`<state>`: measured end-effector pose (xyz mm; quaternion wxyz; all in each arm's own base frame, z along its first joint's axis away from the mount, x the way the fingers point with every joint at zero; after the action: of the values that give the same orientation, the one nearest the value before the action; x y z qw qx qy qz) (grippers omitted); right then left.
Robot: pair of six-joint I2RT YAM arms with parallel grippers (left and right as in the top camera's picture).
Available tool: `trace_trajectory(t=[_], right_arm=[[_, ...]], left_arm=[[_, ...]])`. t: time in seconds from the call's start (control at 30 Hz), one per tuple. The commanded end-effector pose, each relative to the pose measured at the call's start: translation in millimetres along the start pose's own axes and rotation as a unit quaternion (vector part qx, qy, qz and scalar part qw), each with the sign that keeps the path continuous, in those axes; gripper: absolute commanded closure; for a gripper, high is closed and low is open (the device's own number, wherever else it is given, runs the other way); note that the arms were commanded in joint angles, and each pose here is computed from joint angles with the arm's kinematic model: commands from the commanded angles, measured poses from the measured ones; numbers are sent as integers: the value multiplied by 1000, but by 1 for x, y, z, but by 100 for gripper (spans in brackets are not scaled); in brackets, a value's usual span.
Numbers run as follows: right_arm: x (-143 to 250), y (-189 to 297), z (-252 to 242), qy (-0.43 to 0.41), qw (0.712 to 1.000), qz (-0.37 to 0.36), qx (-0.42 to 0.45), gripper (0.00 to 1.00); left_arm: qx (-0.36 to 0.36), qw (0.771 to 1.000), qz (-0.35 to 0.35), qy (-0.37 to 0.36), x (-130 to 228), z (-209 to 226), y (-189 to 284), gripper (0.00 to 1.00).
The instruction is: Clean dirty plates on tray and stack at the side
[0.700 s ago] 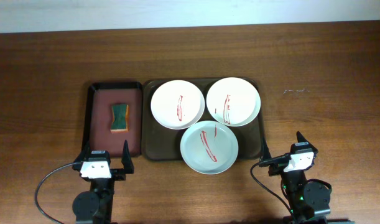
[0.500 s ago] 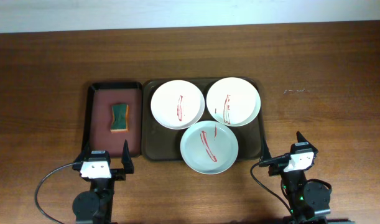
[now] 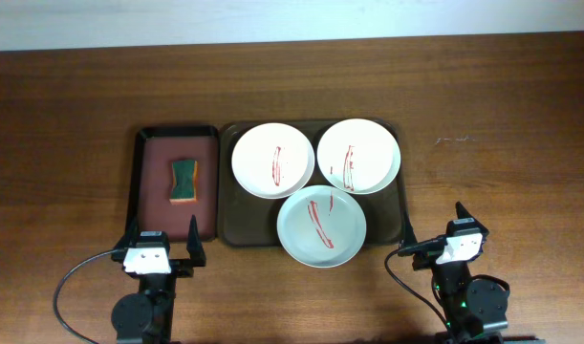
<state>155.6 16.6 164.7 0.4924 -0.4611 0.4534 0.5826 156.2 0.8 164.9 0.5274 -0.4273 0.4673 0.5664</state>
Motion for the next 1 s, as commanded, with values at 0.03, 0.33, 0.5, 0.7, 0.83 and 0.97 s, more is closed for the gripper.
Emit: trace_trajectory(t=[0.03, 0.33, 0.5, 0.7, 0.83, 0.97], right_arm=[[2, 0, -2, -2, 1000, 2, 9, 1], [1, 0, 1, -44, 999, -2, -5, 1], [-23, 10, 4, -81, 995, 55, 13, 1], [-63, -2, 22, -112, 966, 232, -9, 1], [-83, -21, 28, -118, 932, 341, 13, 1], [-94, -37, 35, -133, 907, 400, 0, 1]], left_arm=[[4, 1000, 0, -8, 1, 0, 0, 1], [4, 1000, 0, -7, 1, 0, 0, 1], [13, 999, 45, -7, -22, 4, 13, 1], [36, 990, 133, -6, -70, 13, 11, 1], [97, 978, 183, 6, -95, 10, -9, 1], [122, 948, 295, 14, -113, 14, -36, 1]])
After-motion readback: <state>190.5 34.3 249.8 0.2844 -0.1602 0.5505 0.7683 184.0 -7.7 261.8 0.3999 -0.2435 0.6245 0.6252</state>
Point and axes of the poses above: each gripper's point midway between its finger pads, its own y axis back along the fingers, its own z axis along the line the jaws close on, x = y × z, the point moved 9 cm from there along y, back along the fingers, and after that the axes turned 11 degrees about -y, right-handed, at the moved point
